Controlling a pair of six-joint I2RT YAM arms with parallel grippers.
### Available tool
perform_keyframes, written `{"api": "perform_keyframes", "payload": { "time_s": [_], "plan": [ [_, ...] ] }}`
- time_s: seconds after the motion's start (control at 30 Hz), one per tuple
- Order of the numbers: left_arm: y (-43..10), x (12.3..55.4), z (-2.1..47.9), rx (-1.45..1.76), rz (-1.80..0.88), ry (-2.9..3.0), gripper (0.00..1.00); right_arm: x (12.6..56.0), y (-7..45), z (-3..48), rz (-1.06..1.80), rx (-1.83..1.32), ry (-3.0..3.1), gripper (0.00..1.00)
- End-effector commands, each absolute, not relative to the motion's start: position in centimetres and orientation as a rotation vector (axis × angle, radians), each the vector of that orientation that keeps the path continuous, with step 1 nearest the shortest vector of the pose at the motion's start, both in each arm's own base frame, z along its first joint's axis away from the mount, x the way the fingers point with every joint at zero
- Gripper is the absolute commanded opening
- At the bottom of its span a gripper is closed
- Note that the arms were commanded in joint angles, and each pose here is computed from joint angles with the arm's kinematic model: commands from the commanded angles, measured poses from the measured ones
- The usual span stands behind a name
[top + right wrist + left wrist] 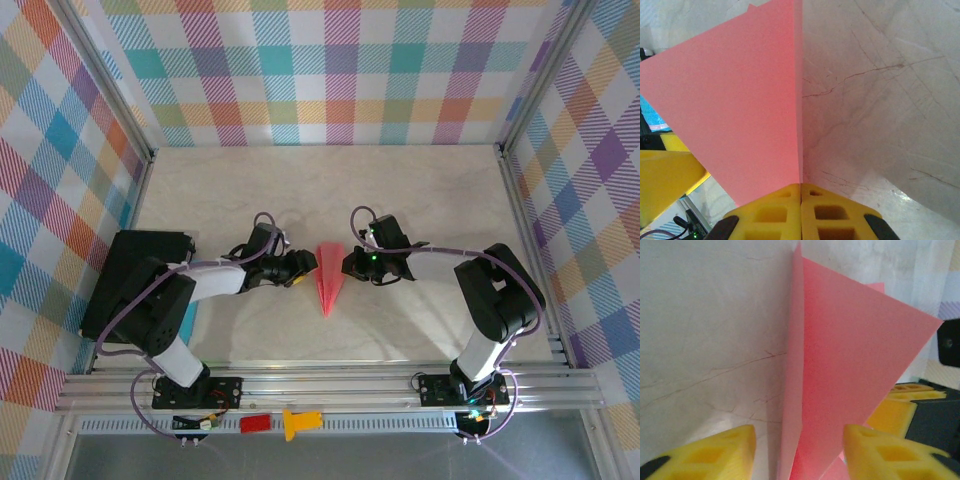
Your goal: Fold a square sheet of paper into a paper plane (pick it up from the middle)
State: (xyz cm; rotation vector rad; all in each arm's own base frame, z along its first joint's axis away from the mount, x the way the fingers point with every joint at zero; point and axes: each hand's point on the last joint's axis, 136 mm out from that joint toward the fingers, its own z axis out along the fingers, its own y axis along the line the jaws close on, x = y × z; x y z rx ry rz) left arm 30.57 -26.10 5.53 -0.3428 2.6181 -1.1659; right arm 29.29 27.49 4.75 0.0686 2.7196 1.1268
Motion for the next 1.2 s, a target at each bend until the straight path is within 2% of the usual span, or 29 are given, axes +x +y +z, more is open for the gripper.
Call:
{"api": "perform_keyframes", "payload": {
  "time_s": [0.0,0.23,0.37,0.9,1.17],
  "plan": [
    [-27.6,31.1,5.8,-0.271,-1.201,2.628,0.39,29.4,27.4,5.0,1.133,0.055,2.696,0.06],
    [-27.4,32.3,5.0,-0.264,-1.118,2.645,0.09,29.5,27.3,5.3,1.135,0.062,2.683,0.05],
    [-26.1,32.8,5.8,-0.280,-1.031,2.608,0.03,29.8,26.8,6.1,1.139,0.080,2.647,0.04],
    [-23.3,31.9,4.6,-0.421,-0.927,2.598,0.02,30.2,26.1,4.3,1.134,0.151,2.654,0.03],
    [-23.2,31.2,3.2,-0.434,-0.919,2.645,0.07,29.9,26.2,3.2,1.138,0.160,2.687,0.04]
  ]
}}
